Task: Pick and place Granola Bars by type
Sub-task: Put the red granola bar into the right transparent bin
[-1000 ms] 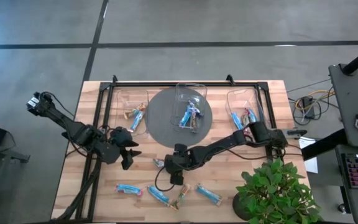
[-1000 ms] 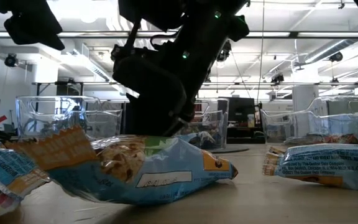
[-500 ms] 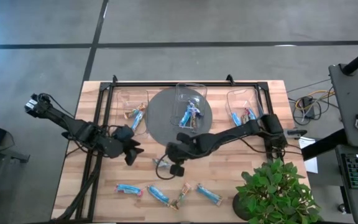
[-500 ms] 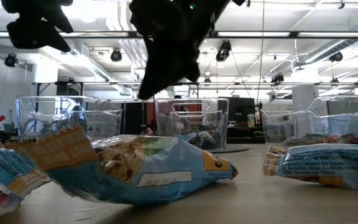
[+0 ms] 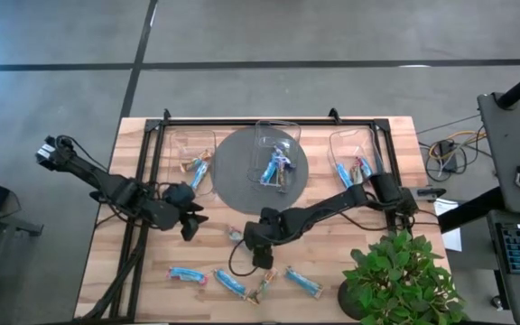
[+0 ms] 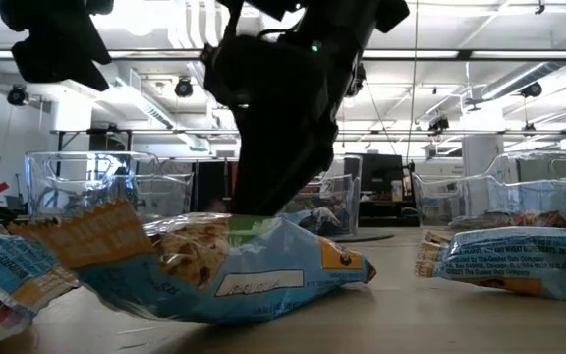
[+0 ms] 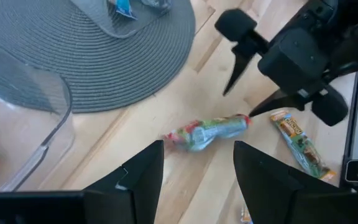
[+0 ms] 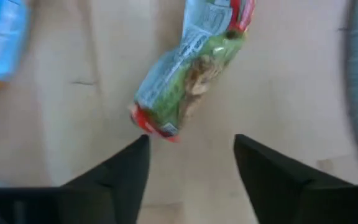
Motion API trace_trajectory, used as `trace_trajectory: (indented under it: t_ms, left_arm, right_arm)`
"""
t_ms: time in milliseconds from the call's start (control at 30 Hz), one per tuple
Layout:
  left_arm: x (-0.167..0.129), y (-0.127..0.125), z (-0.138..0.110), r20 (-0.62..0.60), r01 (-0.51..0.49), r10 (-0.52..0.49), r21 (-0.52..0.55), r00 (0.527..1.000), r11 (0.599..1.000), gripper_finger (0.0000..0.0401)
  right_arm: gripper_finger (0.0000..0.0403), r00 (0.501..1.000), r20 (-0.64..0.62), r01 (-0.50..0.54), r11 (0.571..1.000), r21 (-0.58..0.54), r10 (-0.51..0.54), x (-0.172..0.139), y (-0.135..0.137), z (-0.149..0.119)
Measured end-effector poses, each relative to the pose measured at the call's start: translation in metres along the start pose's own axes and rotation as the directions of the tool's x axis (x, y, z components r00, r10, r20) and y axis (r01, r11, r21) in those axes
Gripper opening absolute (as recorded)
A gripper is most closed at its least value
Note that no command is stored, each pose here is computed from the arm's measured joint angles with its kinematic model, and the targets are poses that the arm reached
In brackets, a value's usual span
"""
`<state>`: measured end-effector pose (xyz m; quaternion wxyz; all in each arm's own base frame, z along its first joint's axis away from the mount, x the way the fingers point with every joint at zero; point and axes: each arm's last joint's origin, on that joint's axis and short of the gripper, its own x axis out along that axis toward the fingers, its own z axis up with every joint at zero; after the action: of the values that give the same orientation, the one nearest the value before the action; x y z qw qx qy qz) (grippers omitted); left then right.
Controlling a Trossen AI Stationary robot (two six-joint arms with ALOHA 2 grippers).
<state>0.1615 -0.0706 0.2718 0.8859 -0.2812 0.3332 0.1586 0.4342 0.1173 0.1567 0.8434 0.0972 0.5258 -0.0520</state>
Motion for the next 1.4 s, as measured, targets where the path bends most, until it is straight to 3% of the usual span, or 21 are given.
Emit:
trace_trajectory:
  t_ms: [200, 400, 533, 833, 1000, 1067, 1233, 1400]
  left_arm:
    - [0.003, 0.002, -0.003, -0.009, -0.009, 0.009, -0.008, 1.000, 1.000, 0.0177]
    - [0.003, 0.002, -0.003, -0.009, -0.009, 0.009, -0.006, 1.000, 1.000, 0.0177]
    - [0.003, 0.002, -0.003, -0.009, -0.010, 0.010, -0.005, 1.000, 1.000, 0.0177]
    - [0.004, 0.003, -0.004, -0.012, -0.014, 0.014, 0.012, 1.000, 1.000, 0.0177]
    - [0.004, 0.003, -0.004, -0.011, -0.014, 0.014, 0.013, 1.000, 1.000, 0.0177]
    - [0.004, 0.003, -0.004, -0.012, -0.014, 0.014, 0.021, 1.000, 1.000, 0.0177]
    - [0.004, 0.003, -0.004, -0.011, -0.013, 0.014, 0.040, 1.000, 0.999, 0.0177]
    - [0.004, 0.003, -0.004, -0.011, -0.013, 0.013, 0.045, 1.000, 0.999, 0.0177]
  right_arm:
    - [0.0299, 0.999, 0.030, 0.044, 0.999, -0.008, -0.044, -0.002, 0.000, 0.001]
    - [0.0315, 0.998, 0.048, 0.036, 0.999, -0.030, -0.034, -0.001, 0.001, 0.001]
    - [0.0306, 0.998, 0.054, 0.034, 0.997, -0.071, -0.030, 0.000, 0.001, 0.001]
    - [0.0288, 0.994, 0.107, -0.018, 0.999, -0.039, 0.022, 0.021, 0.006, 0.003]
    - [0.0282, 0.982, 0.143, 0.118, 0.993, 0.022, -0.120, 0.024, 0.000, 0.002]
    - [0.0276, 0.980, 0.148, 0.128, 0.992, 0.025, -0.130, 0.025, -0.001, 0.003]
    - [0.0242, 0.992, 0.108, 0.069, 0.997, 0.020, -0.071, 0.030, 0.000, 0.000]
    - [0.0189, 0.992, 0.101, 0.074, 0.997, 0.022, -0.075, 0.034, -0.001, -0.001]
